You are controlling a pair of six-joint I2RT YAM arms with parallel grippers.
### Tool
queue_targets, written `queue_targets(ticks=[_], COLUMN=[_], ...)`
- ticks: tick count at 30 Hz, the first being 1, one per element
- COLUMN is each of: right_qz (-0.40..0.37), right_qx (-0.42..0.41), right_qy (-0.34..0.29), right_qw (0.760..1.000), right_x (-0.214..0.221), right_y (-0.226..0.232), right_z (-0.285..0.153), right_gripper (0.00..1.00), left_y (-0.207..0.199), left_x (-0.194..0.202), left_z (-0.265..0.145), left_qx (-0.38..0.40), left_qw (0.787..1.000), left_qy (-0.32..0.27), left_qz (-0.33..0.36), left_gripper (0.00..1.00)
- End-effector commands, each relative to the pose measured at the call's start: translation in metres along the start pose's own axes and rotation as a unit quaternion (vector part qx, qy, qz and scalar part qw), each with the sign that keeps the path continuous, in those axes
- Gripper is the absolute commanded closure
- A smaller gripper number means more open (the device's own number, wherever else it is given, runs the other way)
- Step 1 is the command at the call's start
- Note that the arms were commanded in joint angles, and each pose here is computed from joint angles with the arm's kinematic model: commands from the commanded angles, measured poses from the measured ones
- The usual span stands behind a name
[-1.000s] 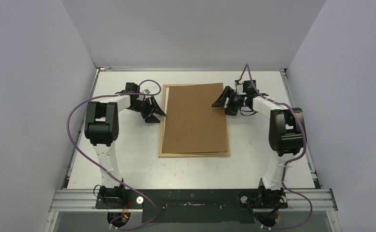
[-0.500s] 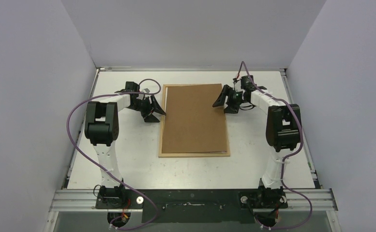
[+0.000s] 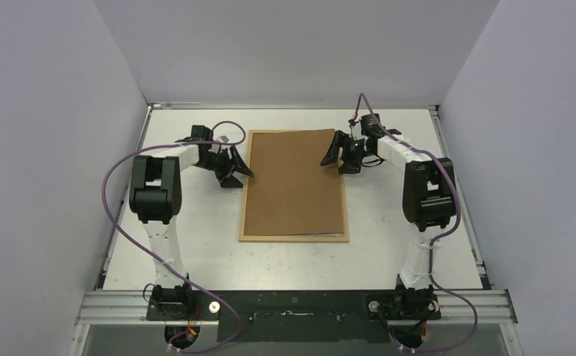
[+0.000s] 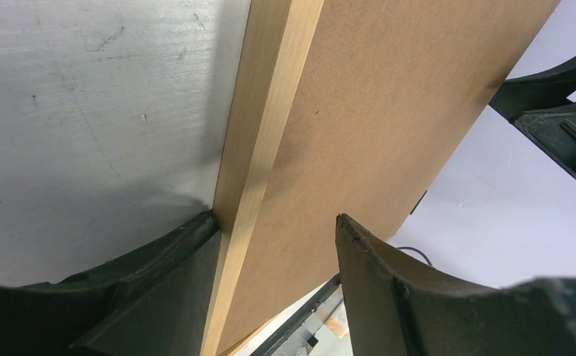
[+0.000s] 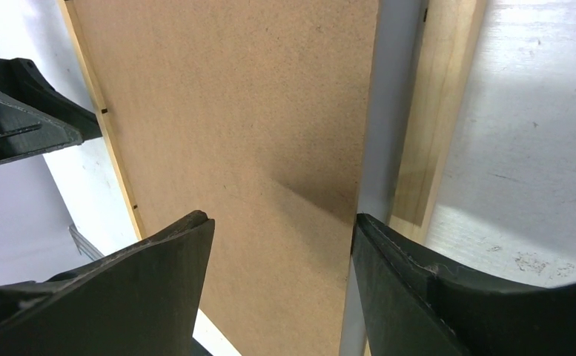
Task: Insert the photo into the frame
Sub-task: Place the photo frame item in the photo frame.
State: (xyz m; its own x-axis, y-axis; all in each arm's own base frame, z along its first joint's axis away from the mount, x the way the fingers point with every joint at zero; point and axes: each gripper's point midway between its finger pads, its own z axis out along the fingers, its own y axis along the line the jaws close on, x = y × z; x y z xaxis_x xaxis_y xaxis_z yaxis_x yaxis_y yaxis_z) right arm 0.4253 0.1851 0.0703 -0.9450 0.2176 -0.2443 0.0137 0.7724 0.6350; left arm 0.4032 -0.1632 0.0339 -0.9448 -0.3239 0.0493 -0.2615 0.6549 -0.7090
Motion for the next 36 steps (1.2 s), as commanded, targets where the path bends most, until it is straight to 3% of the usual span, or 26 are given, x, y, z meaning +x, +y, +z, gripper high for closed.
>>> queue_targets(ticks=[1,8,17,31,36], right_qz=[-0.040,-0.045,-0.076,-0.078,-0.090], right_qx=[-0.012,0.098,0.169,0.213,0.224], right_qy=[0.002,-0.027,-0.058,-0.006,0.022], right_qw=[0.999,0.994,0.981,0.974,0.970], right_x=[-0.004,-0.010,-0.017,0.021,0.035], right_y=[0.025,0.002,-0.006,-0.035,-0.039], right_z=[-0.001,-0.035,-0.071,-0.044,-0.030], right_gripper=[0.31,0.21,0.18,0.19,0.20], left_y=[0.001,-0.005,-0.013,-0.010,0.003], left_x=[-0.007,-0.013,-0.026,-0.009,0.003], left_z=[0.003,-0.009,-0.035,-0.025,-0.016], left_qx=[-0.004,-0.016,-0.023,-0.026,-0.069], left_qw=[1.000,0.999,0.998,0.998,0.997], left_qy=[-0.007,-0.024,-0.045,-0.030,-0.018], left_qz=[0.014,0.025,0.040,0.044,0.041], left_gripper=[0.43,0.42,0.37,0.35,0.35])
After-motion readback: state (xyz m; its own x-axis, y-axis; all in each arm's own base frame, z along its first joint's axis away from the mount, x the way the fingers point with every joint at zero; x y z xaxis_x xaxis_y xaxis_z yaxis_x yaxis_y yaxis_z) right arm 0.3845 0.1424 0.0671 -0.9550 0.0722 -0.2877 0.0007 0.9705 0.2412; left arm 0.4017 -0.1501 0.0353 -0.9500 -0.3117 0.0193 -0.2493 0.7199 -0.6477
